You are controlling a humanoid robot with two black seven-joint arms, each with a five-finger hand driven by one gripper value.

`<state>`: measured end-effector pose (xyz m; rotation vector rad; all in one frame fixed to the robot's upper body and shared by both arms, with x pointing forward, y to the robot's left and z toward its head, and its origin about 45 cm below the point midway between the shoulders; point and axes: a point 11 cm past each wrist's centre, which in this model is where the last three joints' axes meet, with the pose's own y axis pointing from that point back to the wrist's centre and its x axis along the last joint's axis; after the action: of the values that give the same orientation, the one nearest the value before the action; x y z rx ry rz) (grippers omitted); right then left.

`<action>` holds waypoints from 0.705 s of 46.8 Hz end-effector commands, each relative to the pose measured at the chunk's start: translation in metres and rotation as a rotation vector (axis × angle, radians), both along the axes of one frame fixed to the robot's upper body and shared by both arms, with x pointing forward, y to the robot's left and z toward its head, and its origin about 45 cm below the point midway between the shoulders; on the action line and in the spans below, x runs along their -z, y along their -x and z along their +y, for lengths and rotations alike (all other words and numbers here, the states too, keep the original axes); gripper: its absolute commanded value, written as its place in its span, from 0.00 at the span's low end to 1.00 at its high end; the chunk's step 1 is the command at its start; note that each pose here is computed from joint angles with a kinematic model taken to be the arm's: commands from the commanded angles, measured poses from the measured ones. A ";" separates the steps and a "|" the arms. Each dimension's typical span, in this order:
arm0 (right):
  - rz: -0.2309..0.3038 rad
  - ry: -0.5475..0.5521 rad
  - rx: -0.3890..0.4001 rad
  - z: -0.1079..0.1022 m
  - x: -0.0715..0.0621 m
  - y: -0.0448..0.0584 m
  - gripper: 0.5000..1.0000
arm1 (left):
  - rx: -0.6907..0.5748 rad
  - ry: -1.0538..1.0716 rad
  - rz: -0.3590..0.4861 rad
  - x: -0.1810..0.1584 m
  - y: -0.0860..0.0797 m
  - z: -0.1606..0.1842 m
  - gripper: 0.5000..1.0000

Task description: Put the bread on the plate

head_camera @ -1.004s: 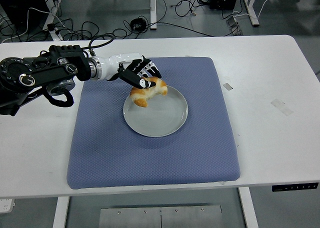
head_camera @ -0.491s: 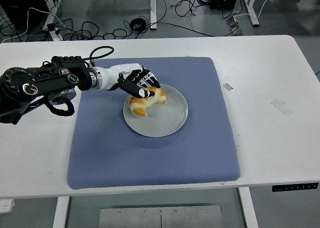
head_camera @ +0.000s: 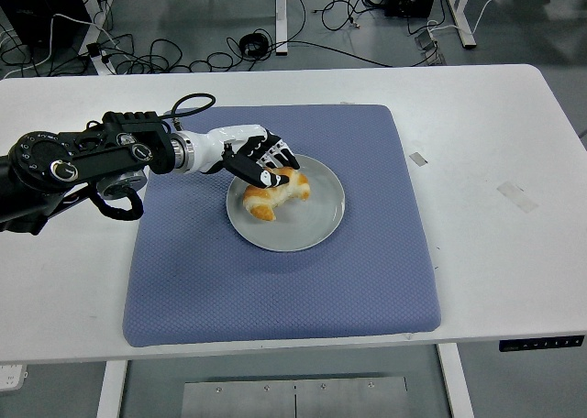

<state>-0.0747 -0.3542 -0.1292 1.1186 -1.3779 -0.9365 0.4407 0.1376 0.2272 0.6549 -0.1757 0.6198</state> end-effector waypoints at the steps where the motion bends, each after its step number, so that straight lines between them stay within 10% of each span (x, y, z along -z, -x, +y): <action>1: 0.000 0.001 0.000 0.000 0.000 0.000 1.00 | -0.001 0.000 0.000 0.000 0.000 0.000 0.22; 33: 0.000 0.002 0.000 0.000 0.000 0.000 1.00 | -0.006 -0.001 -0.003 -0.001 -0.001 0.002 0.39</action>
<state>-0.0747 -0.3543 -0.1292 1.1185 -1.3781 -0.9361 0.4414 0.1381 0.2277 0.6547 -0.1763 0.6241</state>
